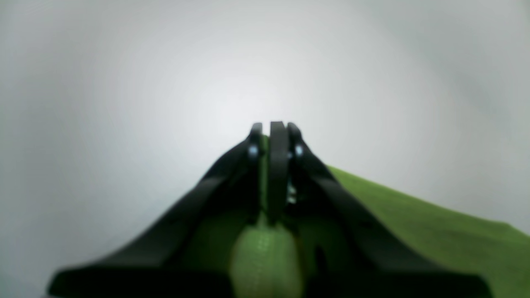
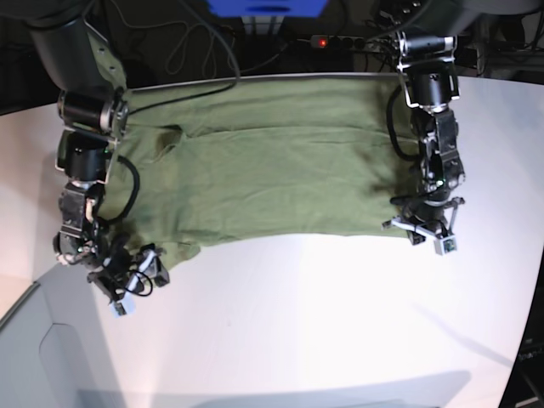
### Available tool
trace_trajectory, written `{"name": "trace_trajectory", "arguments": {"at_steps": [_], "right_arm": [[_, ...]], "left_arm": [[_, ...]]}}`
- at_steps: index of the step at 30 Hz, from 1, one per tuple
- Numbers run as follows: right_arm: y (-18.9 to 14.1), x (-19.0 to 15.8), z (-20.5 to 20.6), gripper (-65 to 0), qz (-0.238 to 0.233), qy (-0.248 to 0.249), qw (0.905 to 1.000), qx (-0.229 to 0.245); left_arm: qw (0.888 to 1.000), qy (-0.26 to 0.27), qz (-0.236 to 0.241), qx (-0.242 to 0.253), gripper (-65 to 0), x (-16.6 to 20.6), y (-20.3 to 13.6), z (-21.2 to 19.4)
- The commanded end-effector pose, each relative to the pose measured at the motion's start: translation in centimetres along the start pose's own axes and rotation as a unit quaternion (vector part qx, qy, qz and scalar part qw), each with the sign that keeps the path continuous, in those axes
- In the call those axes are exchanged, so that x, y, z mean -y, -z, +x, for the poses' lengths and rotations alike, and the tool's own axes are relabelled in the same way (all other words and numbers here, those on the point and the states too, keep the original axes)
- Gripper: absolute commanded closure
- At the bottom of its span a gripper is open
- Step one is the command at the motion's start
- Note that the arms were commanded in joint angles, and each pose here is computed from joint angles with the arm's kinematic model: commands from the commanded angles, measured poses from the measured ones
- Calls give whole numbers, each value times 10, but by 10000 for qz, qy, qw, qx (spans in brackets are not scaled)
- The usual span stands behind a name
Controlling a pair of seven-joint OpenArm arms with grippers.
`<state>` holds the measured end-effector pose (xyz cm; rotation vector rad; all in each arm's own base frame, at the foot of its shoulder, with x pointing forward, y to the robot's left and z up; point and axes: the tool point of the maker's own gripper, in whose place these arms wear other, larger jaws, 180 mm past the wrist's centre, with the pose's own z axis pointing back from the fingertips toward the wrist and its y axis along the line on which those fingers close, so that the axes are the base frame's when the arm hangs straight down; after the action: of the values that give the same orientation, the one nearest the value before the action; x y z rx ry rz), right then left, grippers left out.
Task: Fold the T-shirt properly
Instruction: 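Grasp the hem corners of the shirt with both grippers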
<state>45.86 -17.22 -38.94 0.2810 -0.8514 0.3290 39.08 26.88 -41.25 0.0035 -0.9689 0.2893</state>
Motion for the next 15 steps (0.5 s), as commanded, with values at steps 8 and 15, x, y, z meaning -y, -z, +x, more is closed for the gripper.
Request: {"name": "trace_trajectory", "arguments": {"at_steps": [8,15], "right_arm": [[-3,36,30,-360,-768,481,9927,796],[-1,33,27,-353,-776,528,9926,776]], "left_arm": [[10000,51,49,29,0,-5,-2,3],[10000,51,49,29,0,-5,-2,3]]}}
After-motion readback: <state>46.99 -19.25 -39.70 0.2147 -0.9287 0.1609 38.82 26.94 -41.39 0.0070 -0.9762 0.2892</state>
